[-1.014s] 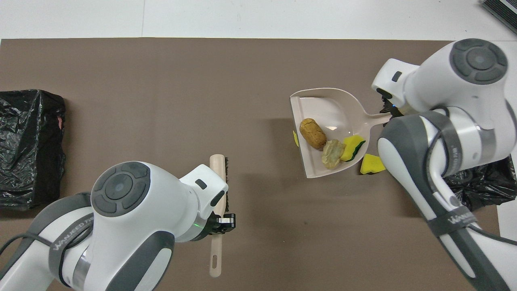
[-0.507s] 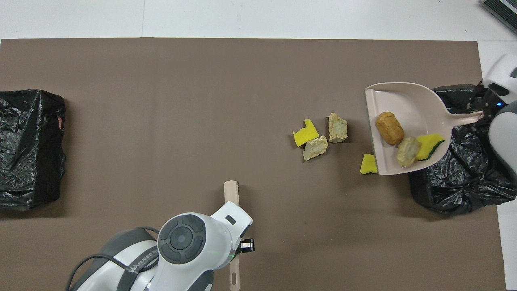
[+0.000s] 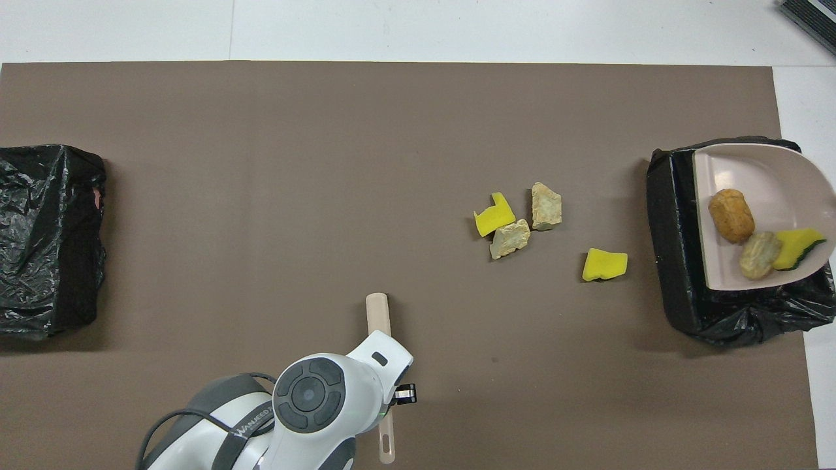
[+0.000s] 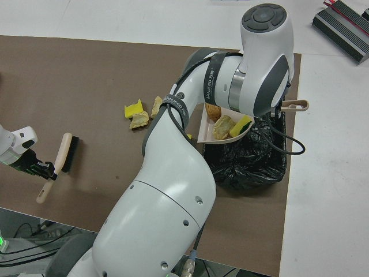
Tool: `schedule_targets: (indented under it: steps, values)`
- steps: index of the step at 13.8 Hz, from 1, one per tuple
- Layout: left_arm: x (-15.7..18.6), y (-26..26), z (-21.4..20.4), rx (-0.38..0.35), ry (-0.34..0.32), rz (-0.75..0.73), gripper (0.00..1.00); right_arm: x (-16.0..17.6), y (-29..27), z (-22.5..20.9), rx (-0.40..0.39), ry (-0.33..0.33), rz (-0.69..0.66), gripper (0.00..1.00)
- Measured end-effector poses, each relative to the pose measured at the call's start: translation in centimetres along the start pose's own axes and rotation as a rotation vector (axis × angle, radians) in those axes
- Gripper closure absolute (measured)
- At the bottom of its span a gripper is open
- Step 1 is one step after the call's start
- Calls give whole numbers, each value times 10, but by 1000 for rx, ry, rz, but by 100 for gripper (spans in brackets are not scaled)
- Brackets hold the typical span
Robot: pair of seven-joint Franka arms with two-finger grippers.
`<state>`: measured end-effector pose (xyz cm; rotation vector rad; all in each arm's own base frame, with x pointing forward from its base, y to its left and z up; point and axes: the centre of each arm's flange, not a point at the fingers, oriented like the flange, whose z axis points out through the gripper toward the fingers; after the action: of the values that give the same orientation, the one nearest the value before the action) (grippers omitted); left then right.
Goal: Sweep and dump trash in bin
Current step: 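Tilt the dustpan with the right gripper to dump trash into bin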
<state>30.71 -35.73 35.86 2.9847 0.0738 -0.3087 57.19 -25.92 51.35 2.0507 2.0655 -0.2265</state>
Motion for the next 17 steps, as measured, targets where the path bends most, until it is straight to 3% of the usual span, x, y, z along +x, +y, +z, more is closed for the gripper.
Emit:
schedule_targets:
  steps: [3,8,11,14,17]
  values:
    - [1,2,5,2,1,3,74,-16,-2,5,-10,-138,-48,69]
    - [3,0,4,0,3,-2,74,0,-1,10,-10,-335,-77,69]
    - [4,-1,4,-1,3,-5,50,34,-2,7,-25,-452,-122,69]
    - [5,-1,4,-1,3,-8,11,55,5,-7,-37,-575,-209,69]
    - [6,-2,3,-3,4,-10,7,66,9,-21,-25,-706,-274,69]
